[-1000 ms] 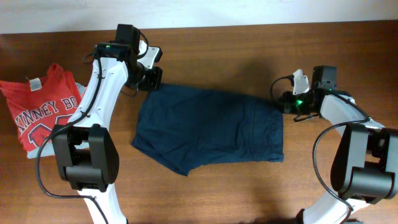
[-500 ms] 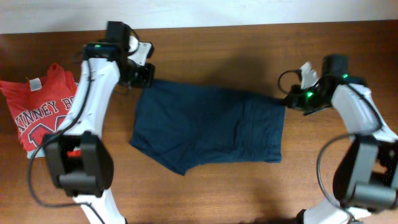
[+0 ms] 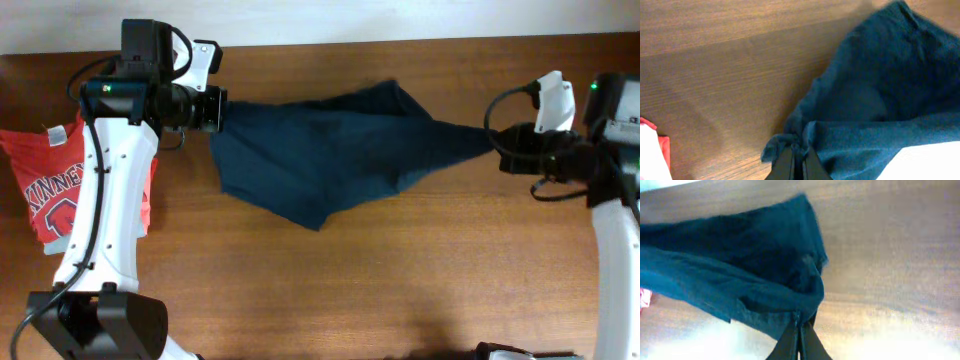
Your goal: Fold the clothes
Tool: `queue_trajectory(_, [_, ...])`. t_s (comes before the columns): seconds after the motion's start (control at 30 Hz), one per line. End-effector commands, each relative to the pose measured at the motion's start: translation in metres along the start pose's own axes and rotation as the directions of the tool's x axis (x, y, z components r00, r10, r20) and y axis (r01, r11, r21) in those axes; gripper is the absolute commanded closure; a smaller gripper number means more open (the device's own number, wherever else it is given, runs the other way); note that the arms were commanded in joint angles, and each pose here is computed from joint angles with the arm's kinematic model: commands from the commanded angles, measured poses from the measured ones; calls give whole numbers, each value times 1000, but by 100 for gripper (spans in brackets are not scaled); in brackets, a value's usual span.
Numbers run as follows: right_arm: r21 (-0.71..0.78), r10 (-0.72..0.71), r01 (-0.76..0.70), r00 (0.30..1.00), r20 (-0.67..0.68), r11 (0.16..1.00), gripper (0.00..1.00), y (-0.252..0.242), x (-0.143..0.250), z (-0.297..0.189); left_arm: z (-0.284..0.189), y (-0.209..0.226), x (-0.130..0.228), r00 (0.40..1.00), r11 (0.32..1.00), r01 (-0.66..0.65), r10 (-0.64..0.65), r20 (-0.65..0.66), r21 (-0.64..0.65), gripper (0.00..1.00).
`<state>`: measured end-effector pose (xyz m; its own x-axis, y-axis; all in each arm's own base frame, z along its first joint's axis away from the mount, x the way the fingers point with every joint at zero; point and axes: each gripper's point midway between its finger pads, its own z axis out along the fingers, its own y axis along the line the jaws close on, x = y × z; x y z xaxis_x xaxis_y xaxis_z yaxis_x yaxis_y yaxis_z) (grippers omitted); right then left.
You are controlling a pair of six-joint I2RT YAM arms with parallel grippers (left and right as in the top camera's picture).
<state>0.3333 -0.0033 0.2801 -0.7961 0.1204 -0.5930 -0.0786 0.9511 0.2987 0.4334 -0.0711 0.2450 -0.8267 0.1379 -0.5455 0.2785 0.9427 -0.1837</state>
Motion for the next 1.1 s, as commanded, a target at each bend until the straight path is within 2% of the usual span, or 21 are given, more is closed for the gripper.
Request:
queue_trajectory(0.0, [44,-18,19,1000,-24,999,96,-7,6,-6,-10,3,-2,1000,1000,-5,5,16,-20,98])
queue_trajectory(0.1, [42,-15,20,995,-99,999,96,-9,21,-1,-10,2,5,1000,1000,3,-3,-12,-17,92])
queue_trajectory(0.17, [77,11,1,987,-162,997,96,-18,33,4,-10,1,14,999,1000,13,-14,-50,-13,81])
queue_trajectory(0.33, [95,36,-15,974,-222,995,96,-25,42,13,-11,-1,29,994,1000,30,-30,-107,-8,80])
queue_trajectory(0.6, [97,40,-18,972,-232,995,96,-27,43,16,-11,-1,31,992,999,33,-34,-119,-7,80])
queue_trajectory(0.73, [103,40,-17,972,-233,995,96,-28,43,16,-3,-6,30,992,999,34,-32,-123,17,70])
queue_trajectory(0.87, [103,41,-17,972,-233,995,96,-28,43,16,31,-23,30,987,997,9,4,-160,77,62])
queue_trajectory(1.07, [103,41,-17,971,-234,994,96,-28,43,16,104,-35,47,962,993,-4,36,-270,118,61])
